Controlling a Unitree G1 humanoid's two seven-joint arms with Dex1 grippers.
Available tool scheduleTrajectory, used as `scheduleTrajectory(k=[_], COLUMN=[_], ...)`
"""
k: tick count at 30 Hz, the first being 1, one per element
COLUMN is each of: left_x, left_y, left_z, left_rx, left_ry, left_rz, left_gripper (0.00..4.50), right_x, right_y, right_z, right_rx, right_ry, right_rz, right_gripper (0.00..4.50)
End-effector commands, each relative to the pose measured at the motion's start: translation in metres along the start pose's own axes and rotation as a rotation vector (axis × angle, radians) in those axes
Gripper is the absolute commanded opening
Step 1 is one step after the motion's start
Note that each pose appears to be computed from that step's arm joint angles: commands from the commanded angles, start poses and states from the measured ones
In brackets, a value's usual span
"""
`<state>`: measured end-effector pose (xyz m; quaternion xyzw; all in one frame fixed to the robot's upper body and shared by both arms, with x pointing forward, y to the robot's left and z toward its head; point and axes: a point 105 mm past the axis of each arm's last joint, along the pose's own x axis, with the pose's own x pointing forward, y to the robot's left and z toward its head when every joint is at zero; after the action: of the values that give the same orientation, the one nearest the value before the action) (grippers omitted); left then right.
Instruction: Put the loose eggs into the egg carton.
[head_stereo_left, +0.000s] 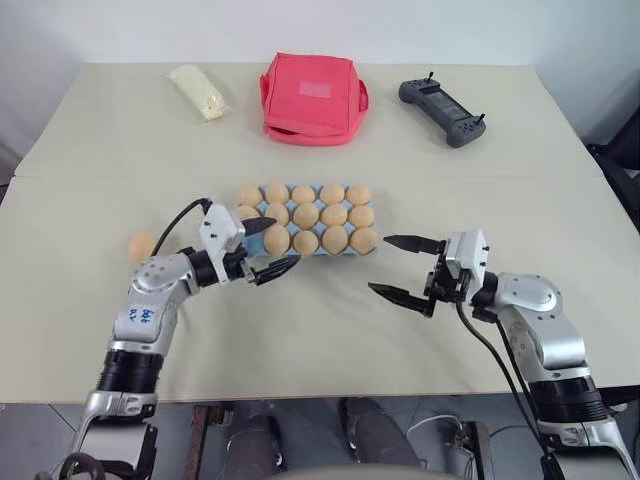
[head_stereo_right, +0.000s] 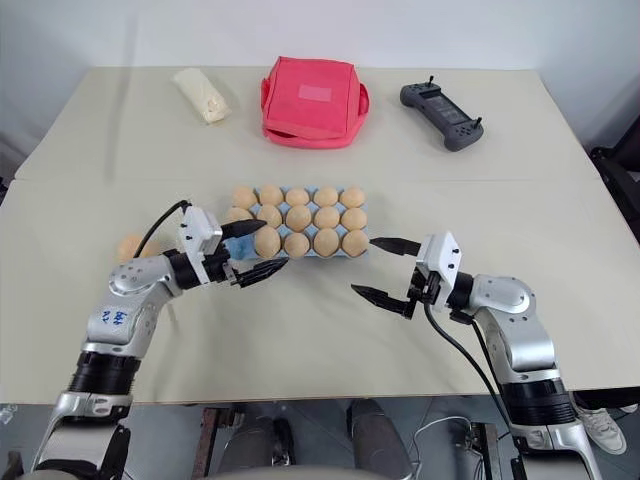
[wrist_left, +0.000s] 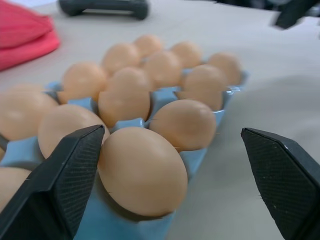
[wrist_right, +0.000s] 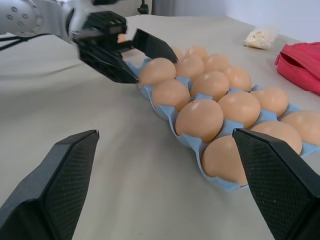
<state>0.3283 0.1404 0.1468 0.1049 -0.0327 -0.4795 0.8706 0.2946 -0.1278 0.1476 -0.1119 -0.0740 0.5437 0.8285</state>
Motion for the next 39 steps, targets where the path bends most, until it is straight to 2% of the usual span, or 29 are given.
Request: scheduleTrajectory(k=[1, 5, 10, 18, 21, 26, 33, 39], left_x=[-0.037, -0.097, -0.163, -0.219, -0.224, -0.227, -0.195, -0.163], left_y=[0.008, 0.019, 0.014, -0.022, -0.025, -0.009, 0.04, 0.078], left_z=[0.015, 0.004, -0.015, -0.044, -0.05, -0.045, -0.024, -0.033], left_rx=[0.056, 0.055, 0.044, -0.116, -0.132, -0.128, -0.042, -0.117], left_ry=[-0.029, 0.036, 0.101, 0.14, 0.142, 0.079, 0.021, 0.008], left_rz=[0.079, 0.276, 0.525, 0.813, 0.871, 0.957, 0.947, 0.937], left_gripper=[4.49, 4.49, 4.49, 4.49, 4.49, 4.49, 4.49, 4.49], right_x=[-0.002, 0.002, 0.008, 0.017, 0.018, 0.018, 0.02, 0.024], right_y=[0.0, 0.002, 0.006, 0.01, 0.009, 0.006, 0.005, 0.007], right_z=[0.013, 0.017, 0.022, 0.031, 0.031, 0.03, 0.029, 0.029], right_rx=[-0.037, -0.036, -0.042, -0.056, -0.057, -0.061, -0.068, -0.069], right_ry=[-0.038, -0.055, -0.073, -0.099, -0.097, -0.092, -0.091, -0.099], right_rz=[0.011, 0.063, 0.119, 0.197, 0.207, 0.205, 0.189, 0.186], right_gripper=[4.5, 4.5, 4.5, 4.5, 4.5, 4.5, 4.5, 4.5])
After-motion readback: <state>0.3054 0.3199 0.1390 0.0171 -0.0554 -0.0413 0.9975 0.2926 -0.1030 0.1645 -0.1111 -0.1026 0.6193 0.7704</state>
